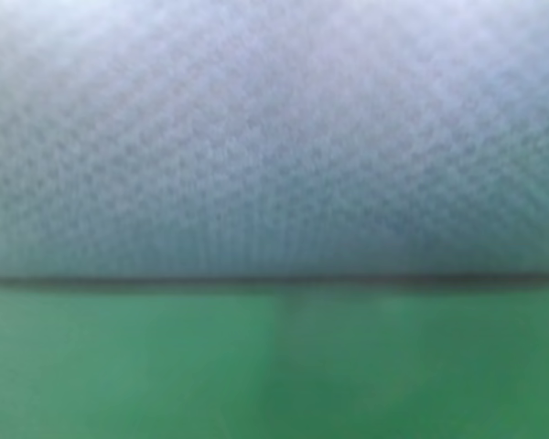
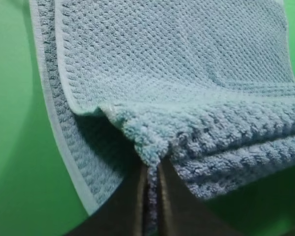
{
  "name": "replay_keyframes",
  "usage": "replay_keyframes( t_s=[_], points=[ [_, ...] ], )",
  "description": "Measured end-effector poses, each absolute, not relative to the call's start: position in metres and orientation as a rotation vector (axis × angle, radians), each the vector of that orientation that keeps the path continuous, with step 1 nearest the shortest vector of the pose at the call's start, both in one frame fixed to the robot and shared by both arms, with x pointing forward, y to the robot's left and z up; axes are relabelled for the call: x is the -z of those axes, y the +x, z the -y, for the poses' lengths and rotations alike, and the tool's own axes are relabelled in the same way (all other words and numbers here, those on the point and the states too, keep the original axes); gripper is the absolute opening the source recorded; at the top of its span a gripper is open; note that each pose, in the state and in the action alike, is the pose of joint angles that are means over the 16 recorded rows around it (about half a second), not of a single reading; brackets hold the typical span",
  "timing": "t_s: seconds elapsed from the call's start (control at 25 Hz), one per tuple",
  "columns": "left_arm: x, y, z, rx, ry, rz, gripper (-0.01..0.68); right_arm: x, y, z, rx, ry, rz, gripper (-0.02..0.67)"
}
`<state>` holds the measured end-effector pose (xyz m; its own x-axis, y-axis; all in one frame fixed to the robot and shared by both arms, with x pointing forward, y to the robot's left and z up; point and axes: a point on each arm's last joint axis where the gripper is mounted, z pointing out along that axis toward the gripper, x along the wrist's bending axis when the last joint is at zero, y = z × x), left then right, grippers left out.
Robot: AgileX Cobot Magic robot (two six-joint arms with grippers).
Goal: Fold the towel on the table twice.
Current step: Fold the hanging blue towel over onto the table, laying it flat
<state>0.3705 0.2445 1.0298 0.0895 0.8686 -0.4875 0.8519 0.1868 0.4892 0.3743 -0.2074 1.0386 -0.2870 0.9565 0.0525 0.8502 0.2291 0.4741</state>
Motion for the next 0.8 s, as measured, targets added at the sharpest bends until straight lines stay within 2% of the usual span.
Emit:
replay_keyframes(
  t_s=[0.52,0.8],
  points=[
    [-1.027,0.464,-0.235,-0.084,1.643,-1.817,0.000,-1.034,0.450,0.177,-0.474,1.569,-2.210,0.000],
    [-1.014,0.507,-0.232,-0.140,1.630,-1.843,0.000,-1.022,0.499,0.170,-0.474,1.571,-2.200,0.000]
  ],
)
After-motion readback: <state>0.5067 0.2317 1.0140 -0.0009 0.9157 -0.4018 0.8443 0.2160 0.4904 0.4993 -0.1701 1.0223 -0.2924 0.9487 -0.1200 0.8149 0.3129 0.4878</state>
